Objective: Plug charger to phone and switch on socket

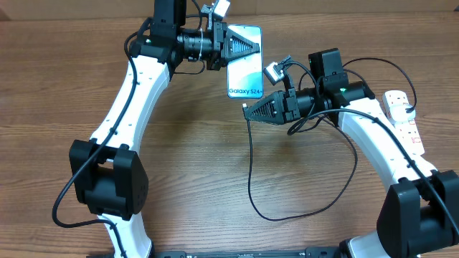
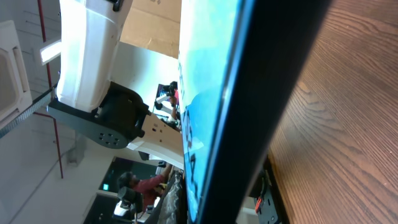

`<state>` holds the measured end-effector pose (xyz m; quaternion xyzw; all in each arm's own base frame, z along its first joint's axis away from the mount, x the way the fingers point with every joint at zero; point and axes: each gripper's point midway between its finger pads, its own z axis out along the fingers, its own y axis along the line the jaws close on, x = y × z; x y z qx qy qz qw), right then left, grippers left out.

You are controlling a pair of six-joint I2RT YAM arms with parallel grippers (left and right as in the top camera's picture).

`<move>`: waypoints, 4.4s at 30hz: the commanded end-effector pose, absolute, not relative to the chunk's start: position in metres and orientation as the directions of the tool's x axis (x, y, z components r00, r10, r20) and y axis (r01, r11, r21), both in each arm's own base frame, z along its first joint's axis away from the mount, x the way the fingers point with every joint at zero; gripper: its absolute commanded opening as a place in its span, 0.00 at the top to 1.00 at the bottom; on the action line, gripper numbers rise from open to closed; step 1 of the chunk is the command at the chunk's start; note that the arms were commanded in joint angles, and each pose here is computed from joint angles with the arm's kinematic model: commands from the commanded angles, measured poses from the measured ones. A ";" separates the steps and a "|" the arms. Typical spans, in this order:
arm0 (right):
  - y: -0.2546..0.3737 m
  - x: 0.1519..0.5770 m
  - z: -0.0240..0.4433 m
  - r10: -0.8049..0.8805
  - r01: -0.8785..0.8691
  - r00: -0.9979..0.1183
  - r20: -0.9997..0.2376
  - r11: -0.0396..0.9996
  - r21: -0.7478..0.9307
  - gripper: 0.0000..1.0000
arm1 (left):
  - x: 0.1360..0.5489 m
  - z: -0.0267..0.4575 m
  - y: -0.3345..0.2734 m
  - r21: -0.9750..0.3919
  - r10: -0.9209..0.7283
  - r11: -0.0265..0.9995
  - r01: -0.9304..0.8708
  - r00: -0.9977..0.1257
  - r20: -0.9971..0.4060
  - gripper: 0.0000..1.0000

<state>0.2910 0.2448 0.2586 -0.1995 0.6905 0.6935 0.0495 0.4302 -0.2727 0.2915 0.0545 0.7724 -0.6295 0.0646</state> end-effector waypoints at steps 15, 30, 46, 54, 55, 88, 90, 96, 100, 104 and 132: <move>0.238 0.296 0.265 -0.185 -0.356 -0.915 -0.358 -0.045 0.933 0.97 | 0.429 0.298 -0.274 -0.969 -0.006 0.200 0.146 -0.989 -0.150 0.96; 0.238 0.296 0.265 -0.186 -0.356 -0.915 -0.358 -0.045 0.933 0.96 | 0.429 0.297 -0.276 -0.967 -0.011 0.208 0.147 -0.988 -0.152 0.96; 0.238 0.296 0.265 -0.186 -0.355 -0.915 -0.357 -0.045 0.934 0.96 | 0.429 0.297 -0.276 -0.967 -0.011 0.208 0.147 -0.988 -0.152 0.96; 0.238 0.296 0.265 -0.186 -0.355 -0.915 -0.357 -0.045 0.934 0.96 | 0.429 0.297 -0.276 -0.967 -0.011 0.207 0.147 -0.988 -0.152 0.96; 0.238 0.296 0.265 -0.186 -0.356 -0.915 -0.358 -0.045 0.934 0.96 | 0.429 0.297 -0.276 -0.967 -0.011 0.207 0.147 -0.988 -0.152 0.96; 0.235 0.297 0.265 -0.180 -0.348 -0.920 -0.349 -0.040 0.937 0.96 | 0.428 0.298 -0.276 -0.969 -0.006 0.202 0.140 -0.989 -0.145 0.96; 0.235 0.297 0.265 -0.180 -0.347 -0.920 -0.349 -0.040 0.937 0.96 | 0.428 0.298 -0.276 -0.969 -0.007 0.202 0.141 -0.989 -0.145 0.96; 0.235 0.297 0.265 -0.180 -0.341 -0.922 -0.342 -0.039 0.939 0.96 | 0.428 0.298 -0.276 -0.969 -0.007 0.202 0.142 -0.989 -0.146 0.96; 0.235 0.297 0.265 -0.180 -0.336 -0.924 -0.337 -0.038 0.941 0.96 | 0.428 0.298 -0.276 -0.969 -0.006 0.202 0.145 -0.989 -0.149 0.96; 0.235 0.296 0.264 -0.181 -0.320 -0.930 -0.321 -0.035 0.947 0.96 | 0.428 0.298 -0.276 -0.968 -0.006 0.202 0.147 -0.989 -0.151 0.96; 0.236 0.302 0.257 -0.168 -0.344 -0.927 -0.337 0.013 0.939 0.96 | 0.429 0.297 -0.275 -0.964 -0.005 0.205 0.167 -0.985 -0.172 0.96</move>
